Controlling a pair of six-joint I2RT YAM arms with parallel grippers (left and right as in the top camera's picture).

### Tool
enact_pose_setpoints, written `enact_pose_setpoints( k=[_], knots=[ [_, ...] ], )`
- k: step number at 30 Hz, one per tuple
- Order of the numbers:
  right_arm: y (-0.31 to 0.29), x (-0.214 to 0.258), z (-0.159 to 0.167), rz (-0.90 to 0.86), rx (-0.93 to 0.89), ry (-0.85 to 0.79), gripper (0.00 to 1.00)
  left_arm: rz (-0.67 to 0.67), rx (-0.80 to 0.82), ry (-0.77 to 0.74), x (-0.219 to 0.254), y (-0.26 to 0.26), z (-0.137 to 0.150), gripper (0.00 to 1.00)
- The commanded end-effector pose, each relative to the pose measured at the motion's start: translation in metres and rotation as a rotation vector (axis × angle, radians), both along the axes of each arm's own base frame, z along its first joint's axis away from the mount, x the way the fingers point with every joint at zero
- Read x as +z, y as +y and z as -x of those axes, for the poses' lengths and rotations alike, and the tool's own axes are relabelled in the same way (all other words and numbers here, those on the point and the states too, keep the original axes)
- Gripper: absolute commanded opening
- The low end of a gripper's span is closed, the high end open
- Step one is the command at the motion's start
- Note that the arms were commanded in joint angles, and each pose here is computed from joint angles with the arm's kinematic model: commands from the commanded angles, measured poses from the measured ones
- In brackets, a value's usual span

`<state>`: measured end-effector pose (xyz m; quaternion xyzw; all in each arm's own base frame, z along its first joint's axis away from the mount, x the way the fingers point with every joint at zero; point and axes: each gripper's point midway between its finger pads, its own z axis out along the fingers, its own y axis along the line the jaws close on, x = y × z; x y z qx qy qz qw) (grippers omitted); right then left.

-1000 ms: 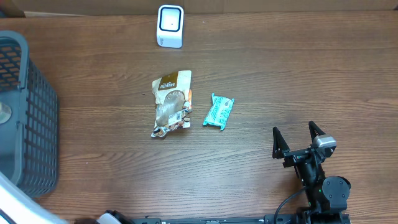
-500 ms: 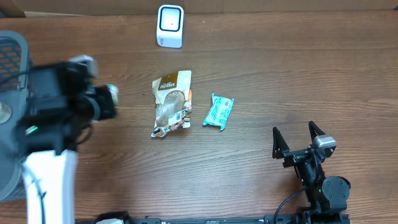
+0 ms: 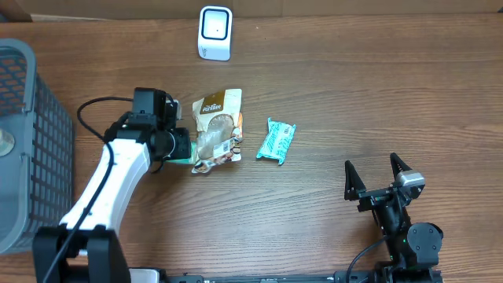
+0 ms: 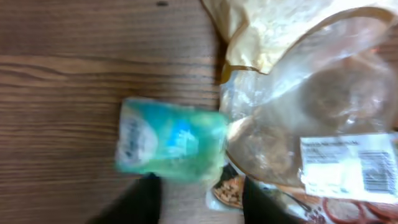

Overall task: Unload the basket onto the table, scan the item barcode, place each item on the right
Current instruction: 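Set the small teal box on the table left of the bread bag, then reach the left gripper into the basket and grasp the green-lidded jar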

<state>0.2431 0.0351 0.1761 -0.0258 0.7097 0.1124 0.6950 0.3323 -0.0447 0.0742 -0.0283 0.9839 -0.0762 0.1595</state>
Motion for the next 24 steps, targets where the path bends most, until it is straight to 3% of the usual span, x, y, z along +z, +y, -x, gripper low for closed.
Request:
enact_pose_setpoints(
  k=[1,4,7,13,16,19,21,24],
  knots=[
    [-0.002,-0.002,0.0,-0.001,-0.008,-0.001,1.0,0.066,-0.052,-0.015,-0.004,-0.015,-0.005,0.53],
    [-0.002,-0.002,0.0,-0.001,-0.008,-0.001,1.0,0.092,-0.063,-0.094,0.02,-0.02,-0.02,0.61],
    [-0.002,-0.002,0.0,-0.001,-0.008,-0.001,1.0,0.096,-0.058,-0.176,0.061,-0.018,-0.035,1.0],
    [-0.002,-0.002,0.0,-0.001,-0.008,-0.001,1.0,0.082,0.052,-0.36,0.192,0.027,-0.053,1.0],
    [-0.002,-0.002,0.0,-0.001,-0.008,-0.001,1.0,0.03,0.205,-0.52,0.28,0.09,-0.048,1.0],
    [-0.002,-0.002,0.0,-0.001,-0.008,-0.001,1.0,-0.03,0.388,-0.651,0.333,0.156,-0.033,1.0],
    [-0.002,-0.002,0.0,-0.001,-0.008,-0.001,1.0,-0.056,0.562,-0.693,0.347,0.208,-0.013,1.0],
    [-0.002,-0.002,0.0,-0.001,-0.008,-0.001,1.0,-0.104,0.766,-0.639,0.331,0.271,0.014,1.0]
  ],
)
